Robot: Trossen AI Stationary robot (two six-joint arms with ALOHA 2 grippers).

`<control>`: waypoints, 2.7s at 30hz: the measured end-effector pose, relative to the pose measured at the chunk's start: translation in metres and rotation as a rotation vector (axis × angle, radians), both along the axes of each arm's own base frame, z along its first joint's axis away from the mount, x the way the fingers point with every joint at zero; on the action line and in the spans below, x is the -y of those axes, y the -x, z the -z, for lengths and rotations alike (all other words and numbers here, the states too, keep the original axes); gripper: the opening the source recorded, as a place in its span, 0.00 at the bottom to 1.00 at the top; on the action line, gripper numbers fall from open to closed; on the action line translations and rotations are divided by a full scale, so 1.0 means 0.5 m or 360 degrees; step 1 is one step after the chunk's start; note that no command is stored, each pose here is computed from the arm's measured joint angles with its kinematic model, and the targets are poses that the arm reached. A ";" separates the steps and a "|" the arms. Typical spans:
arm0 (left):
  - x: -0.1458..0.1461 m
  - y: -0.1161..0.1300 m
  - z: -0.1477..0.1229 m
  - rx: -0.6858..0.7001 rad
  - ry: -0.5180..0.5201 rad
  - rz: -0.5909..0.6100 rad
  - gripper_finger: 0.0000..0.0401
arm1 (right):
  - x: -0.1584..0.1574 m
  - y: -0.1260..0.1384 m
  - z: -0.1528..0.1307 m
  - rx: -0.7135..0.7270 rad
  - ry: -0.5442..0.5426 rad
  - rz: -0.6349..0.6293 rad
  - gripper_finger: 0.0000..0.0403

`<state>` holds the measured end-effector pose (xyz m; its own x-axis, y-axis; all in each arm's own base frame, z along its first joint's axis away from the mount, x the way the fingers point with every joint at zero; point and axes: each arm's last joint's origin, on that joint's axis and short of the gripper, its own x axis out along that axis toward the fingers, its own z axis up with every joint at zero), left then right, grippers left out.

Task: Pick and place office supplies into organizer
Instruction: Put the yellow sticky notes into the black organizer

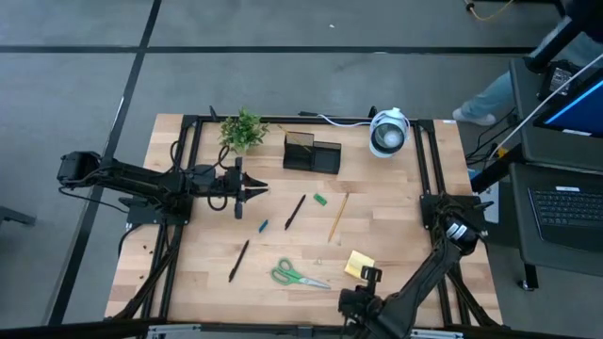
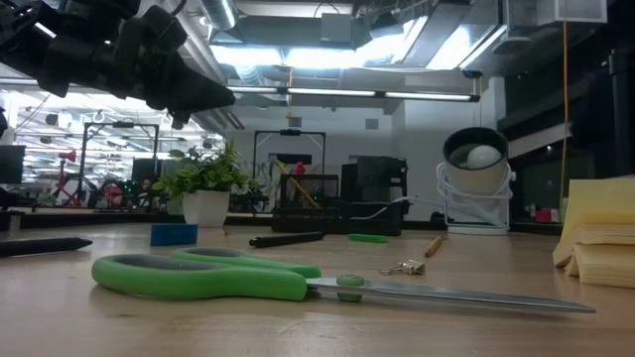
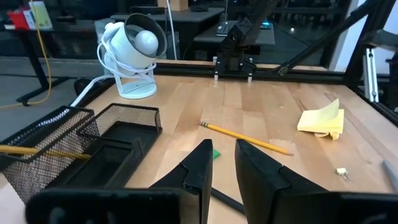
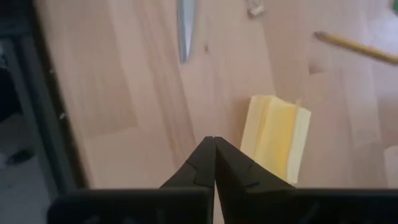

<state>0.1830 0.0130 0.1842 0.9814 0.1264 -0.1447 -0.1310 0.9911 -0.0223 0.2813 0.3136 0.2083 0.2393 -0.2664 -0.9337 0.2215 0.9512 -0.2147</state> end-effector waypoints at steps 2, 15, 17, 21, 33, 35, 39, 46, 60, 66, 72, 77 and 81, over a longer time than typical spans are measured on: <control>0.000 0.000 0.000 -0.0001 -0.0014 0.0002 0.16 | 0.004 -0.004 0.001 -0.0013 -0.0004 0.0012 0.03; 0.000 0.000 0.000 0.0004 0.0028 -0.0018 0.16 | 0.030 -0.022 0.001 -0.0051 0.0033 0.0063 0.28; 0.000 0.000 0.000 0.0006 0.0047 -0.0021 0.16 | 0.030 -0.023 0.001 -0.0057 0.0038 0.0046 0.30; 0.000 0.000 0.000 0.0007 0.0049 -0.0022 0.16 | 0.029 -0.021 0.001 -0.0060 0.0042 0.0032 0.33; 0.000 0.000 0.000 0.0007 0.0055 -0.0024 0.16 | 0.020 -0.018 0.044 -0.0136 0.0147 0.0021 0.33; 0.000 0.000 0.000 0.0007 0.0054 -0.0024 0.16 | 0.021 -0.017 0.050 -0.0148 0.0169 0.0045 0.33; 0.000 0.000 0.000 0.0007 0.0054 -0.0024 0.16 | 0.022 -0.015 0.059 -0.0171 0.0204 0.0089 0.33; -0.001 0.000 0.000 0.0007 0.0053 -0.0029 0.16 | 0.021 -0.017 0.075 -0.0196 0.0234 0.0090 0.33; -0.001 0.000 0.000 0.0007 0.0051 -0.0036 0.16 | 0.030 -0.021 0.098 -0.0248 0.0312 0.0175 0.33; -0.001 0.000 0.000 0.0007 0.0051 -0.0037 0.16 | 0.029 -0.021 0.098 -0.0245 0.0309 0.0175 0.33; -0.001 0.000 0.000 0.0007 0.0051 -0.0037 0.16 | 0.029 -0.021 0.098 -0.0243 0.0307 0.0175 0.33; -0.001 0.000 0.000 0.0007 0.0050 -0.0037 0.16 | 0.029 -0.021 0.098 -0.0236 0.0302 0.0186 0.33; -0.001 0.000 0.000 0.0007 0.0047 -0.0036 0.16 | 0.029 -0.021 0.098 -0.0222 0.0296 0.0219 0.33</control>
<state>0.1830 0.0134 0.1842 0.9789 0.1446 -0.1446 -0.1535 0.9868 -0.0522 0.2920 0.2990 0.1592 0.0613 -0.4577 -0.8870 0.3019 0.8556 -0.4206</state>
